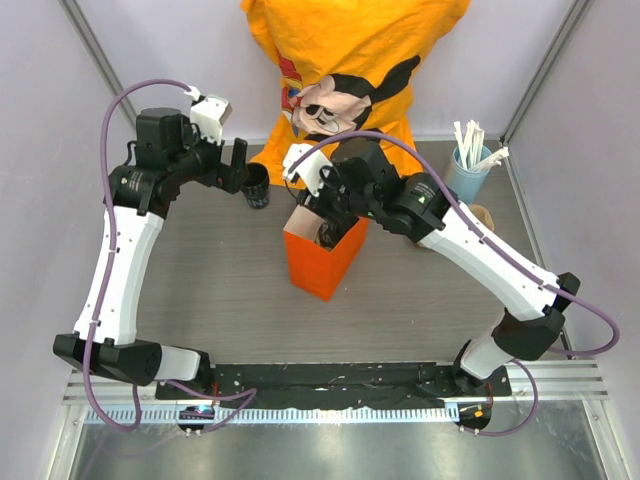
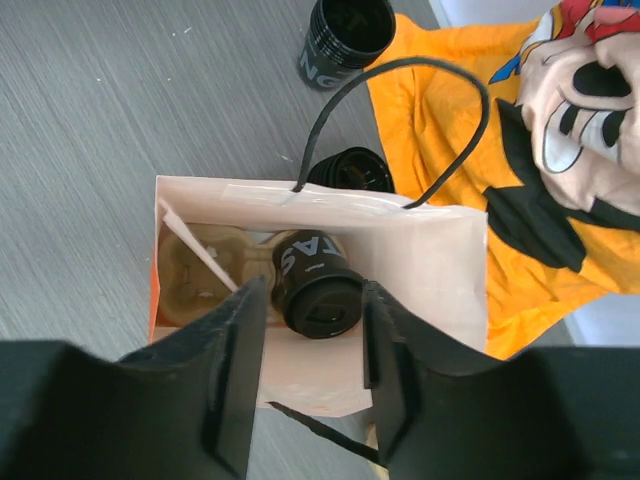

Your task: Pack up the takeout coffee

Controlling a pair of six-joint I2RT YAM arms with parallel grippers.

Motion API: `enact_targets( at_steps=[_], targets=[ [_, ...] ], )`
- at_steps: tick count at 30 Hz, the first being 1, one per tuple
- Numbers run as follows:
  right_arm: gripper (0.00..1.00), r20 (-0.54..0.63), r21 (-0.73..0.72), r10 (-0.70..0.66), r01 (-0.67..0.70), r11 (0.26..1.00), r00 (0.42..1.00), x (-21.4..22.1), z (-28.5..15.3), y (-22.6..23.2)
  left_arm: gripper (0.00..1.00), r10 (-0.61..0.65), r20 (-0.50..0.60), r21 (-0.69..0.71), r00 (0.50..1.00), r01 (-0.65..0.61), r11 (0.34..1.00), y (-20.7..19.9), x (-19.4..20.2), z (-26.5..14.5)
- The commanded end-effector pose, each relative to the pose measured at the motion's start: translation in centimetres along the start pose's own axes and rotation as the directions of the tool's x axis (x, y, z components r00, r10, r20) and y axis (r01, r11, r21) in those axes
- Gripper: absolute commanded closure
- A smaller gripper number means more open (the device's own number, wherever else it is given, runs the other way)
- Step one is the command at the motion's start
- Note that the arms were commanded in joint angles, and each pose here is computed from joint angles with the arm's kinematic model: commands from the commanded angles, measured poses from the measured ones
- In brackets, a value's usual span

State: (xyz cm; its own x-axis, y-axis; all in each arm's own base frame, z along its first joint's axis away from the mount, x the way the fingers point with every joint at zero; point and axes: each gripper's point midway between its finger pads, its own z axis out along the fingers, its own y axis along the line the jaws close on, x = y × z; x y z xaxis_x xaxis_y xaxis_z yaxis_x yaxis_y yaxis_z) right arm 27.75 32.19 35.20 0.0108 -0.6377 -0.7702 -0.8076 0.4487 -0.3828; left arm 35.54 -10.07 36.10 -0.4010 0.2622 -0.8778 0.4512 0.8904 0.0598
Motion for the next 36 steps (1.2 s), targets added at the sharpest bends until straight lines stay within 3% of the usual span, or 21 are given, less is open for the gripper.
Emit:
enact_targets(
  at_steps=[1,9,11,18,26,32,36],
  targets=[
    [0.49,0.099,0.048,-0.003,-0.002,0.999,0.995,-3.2,-2.9,-1.6,0.0,0.012,0.072,0.0,0.997,-0.012,1.0,-0.1,-1.6,-1.2],
    [0.3,0.316,0.155,0.091,-0.146,0.977,0.944,-8.3,-11.0,-7.7,0.0,0.004,0.09,0.067,0.996,-0.01,0.998,-1.1,-2.4,-1.1],
    [0.25,0.334,0.202,0.116,-0.191,0.961,0.935,-7.7,-12.6,-10.0,0.0,-0.002,0.096,0.096,0.995,-0.007,0.995,-1.6,-2.7,-1.0],
    [0.2,0.265,0.288,0.176,-0.252,0.924,0.948,-1.1,-12.4,-12.5,0.0,-0.03,0.126,0.331,0.992,-0.013,0.944,-5.9,-3.6,-1.2],
    [0.2,0.204,0.427,0.285,-0.347,0.835,0.937,8.0,-10.6,-15.3,0.0,-0.007,0.095,0.527,0.995,-0.044,0.848,-10.1,-1.4,-0.6],
    [0.21,0.215,0.183,0.313,-0.353,0.917,0.925,7.6,-8.1,-10.8,0.0,-0.018,0.071,0.608,0.997,-0.029,0.794,-12.0,-0.4,0.0],
    [0.22,0.214,0.097,0.319,-0.345,0.934,0.923,7.2,-6.7,-9.8,0.0,-0.014,0.061,0.626,0.998,-0.027,0.78,-12.7,0.0,0.6]
  ],
)
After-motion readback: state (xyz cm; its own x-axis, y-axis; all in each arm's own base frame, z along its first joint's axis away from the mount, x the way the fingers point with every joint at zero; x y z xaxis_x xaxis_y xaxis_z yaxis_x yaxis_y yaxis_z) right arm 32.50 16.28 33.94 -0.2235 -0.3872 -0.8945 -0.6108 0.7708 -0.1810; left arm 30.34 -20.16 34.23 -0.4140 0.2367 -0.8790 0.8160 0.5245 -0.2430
